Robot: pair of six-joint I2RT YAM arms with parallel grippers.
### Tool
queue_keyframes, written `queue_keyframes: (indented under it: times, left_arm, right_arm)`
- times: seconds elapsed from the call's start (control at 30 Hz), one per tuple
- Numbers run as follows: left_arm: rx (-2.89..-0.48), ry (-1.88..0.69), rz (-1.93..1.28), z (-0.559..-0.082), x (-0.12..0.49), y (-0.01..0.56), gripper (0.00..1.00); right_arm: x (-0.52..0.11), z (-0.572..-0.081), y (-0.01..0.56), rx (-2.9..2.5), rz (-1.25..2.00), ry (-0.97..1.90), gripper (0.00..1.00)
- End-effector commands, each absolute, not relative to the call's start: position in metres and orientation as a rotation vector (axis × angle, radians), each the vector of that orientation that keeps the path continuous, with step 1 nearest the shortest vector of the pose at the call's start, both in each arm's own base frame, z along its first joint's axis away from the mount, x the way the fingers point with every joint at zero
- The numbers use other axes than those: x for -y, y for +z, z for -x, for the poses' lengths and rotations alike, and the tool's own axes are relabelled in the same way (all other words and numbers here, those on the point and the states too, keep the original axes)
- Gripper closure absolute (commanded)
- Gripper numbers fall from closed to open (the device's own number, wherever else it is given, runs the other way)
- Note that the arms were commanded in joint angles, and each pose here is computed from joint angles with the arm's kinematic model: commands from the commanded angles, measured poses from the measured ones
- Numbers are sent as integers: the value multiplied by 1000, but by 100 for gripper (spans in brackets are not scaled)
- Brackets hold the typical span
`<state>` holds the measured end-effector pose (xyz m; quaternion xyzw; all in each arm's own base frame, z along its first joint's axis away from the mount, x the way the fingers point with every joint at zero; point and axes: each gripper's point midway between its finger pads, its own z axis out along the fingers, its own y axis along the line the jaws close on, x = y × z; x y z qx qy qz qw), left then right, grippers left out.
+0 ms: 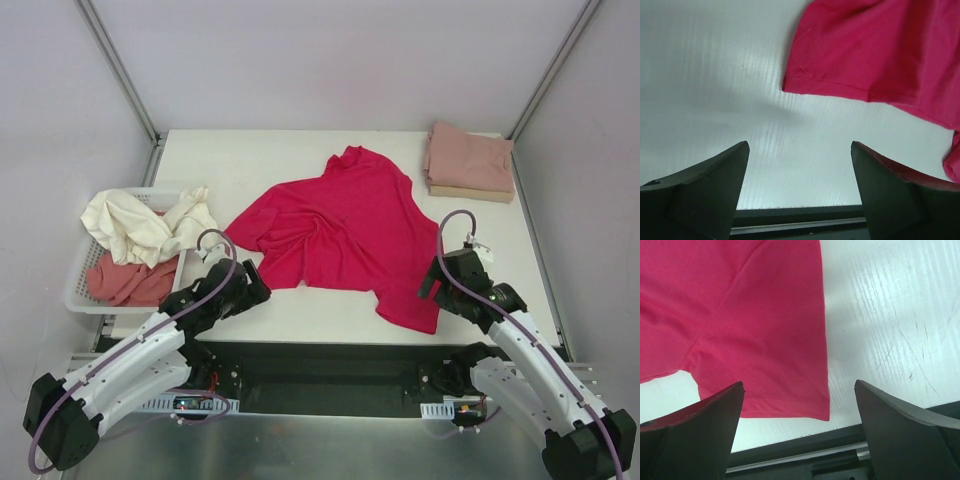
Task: Fold and stack the t-shirts
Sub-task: Flatten out the tshirt
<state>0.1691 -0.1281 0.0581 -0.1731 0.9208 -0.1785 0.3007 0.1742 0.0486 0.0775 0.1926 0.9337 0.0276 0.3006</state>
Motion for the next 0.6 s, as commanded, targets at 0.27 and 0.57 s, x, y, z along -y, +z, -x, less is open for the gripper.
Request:
queue_keyframes:
  times: [0.27,0.57]
  left_arm:
    - [-2464,-197,734,-220,113,49,42]
    - [-2547,-156,737,-228,125,24,55]
  right_arm:
    - [-51,-173,80,-2494,-496,92,3]
    - [-52,-167,67,-2551,-482,76,3]
